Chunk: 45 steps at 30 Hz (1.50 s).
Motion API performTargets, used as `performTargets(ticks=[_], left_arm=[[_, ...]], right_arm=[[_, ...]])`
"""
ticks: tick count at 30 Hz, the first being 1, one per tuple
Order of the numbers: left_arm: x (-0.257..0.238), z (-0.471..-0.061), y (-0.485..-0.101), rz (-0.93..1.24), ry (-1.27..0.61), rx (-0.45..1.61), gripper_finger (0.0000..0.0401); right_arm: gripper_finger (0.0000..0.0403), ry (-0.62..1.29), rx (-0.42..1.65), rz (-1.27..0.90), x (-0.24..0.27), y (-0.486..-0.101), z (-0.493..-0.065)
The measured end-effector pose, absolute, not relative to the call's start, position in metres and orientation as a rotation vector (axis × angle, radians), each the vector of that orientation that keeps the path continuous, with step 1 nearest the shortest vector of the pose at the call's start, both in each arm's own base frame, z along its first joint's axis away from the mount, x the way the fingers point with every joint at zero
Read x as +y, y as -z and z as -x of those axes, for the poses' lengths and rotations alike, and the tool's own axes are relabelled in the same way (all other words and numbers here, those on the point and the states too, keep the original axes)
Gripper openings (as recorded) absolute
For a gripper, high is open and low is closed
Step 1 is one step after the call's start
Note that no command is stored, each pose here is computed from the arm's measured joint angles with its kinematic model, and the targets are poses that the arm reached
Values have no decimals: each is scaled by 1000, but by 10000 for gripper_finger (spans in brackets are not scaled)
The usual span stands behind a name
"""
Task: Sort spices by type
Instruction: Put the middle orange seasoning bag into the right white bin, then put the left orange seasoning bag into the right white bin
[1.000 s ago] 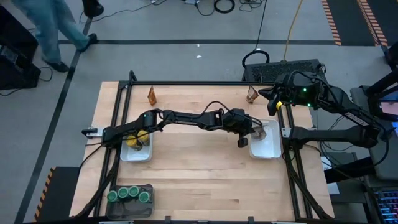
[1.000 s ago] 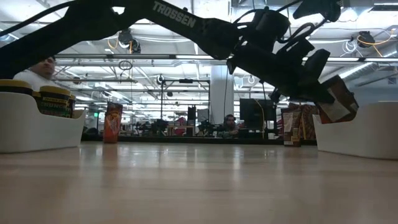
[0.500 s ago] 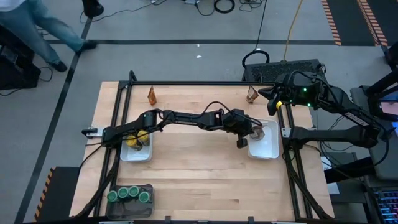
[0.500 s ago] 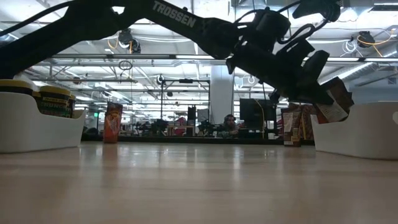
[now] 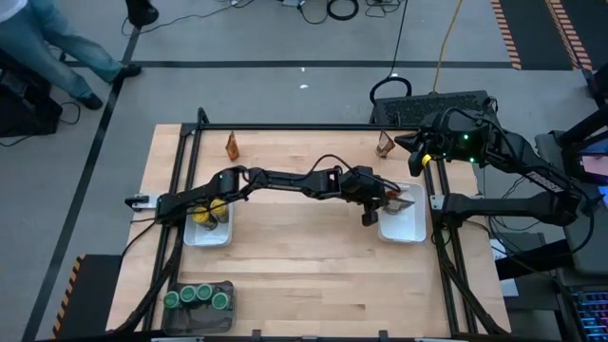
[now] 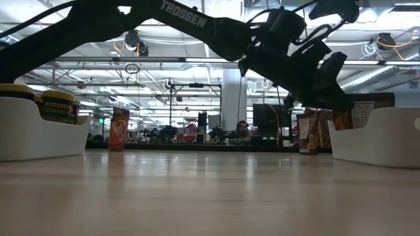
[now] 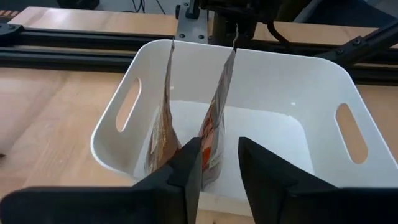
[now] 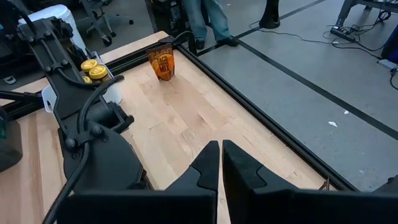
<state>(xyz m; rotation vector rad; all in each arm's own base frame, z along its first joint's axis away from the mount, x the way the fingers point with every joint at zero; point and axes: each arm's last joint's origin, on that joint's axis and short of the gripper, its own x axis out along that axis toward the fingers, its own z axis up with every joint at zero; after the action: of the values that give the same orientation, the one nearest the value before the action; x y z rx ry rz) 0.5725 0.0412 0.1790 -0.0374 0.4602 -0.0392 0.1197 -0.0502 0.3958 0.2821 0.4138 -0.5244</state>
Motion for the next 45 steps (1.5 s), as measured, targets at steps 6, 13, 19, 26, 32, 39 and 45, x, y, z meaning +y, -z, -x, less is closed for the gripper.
performTargets(ticks=[6, 13, 19, 26, 32, 39, 45], left_arm=[[42, -563, -215, 22, 40, 464, 120], [55, -514, -277, -97, 71, 689, 121], [99, -438, -337, -54, -31, 920, 121], [165, -350, -378, 192, -399, 1088, 121], [201, -285, -393, 387, -674, 1196, 121], [220, -230, -381, 548, -755, 1242, 121], [221, -200, -343, 682, -769, 1257, 131]], right_arm=[[0, 524, 414, -279, -50, -396, -119], [0, 522, 411, -272, -48, -397, -115], [0, 520, 393, -264, -46, -399, -110], [0, 515, 399, -247, -47, -398, -110], [0, 512, 405, -239, -47, -398, -112], [0, 507, 410, -224, -47, -398, -112], [0, 501, 419, -197, -48, -398, -114]])
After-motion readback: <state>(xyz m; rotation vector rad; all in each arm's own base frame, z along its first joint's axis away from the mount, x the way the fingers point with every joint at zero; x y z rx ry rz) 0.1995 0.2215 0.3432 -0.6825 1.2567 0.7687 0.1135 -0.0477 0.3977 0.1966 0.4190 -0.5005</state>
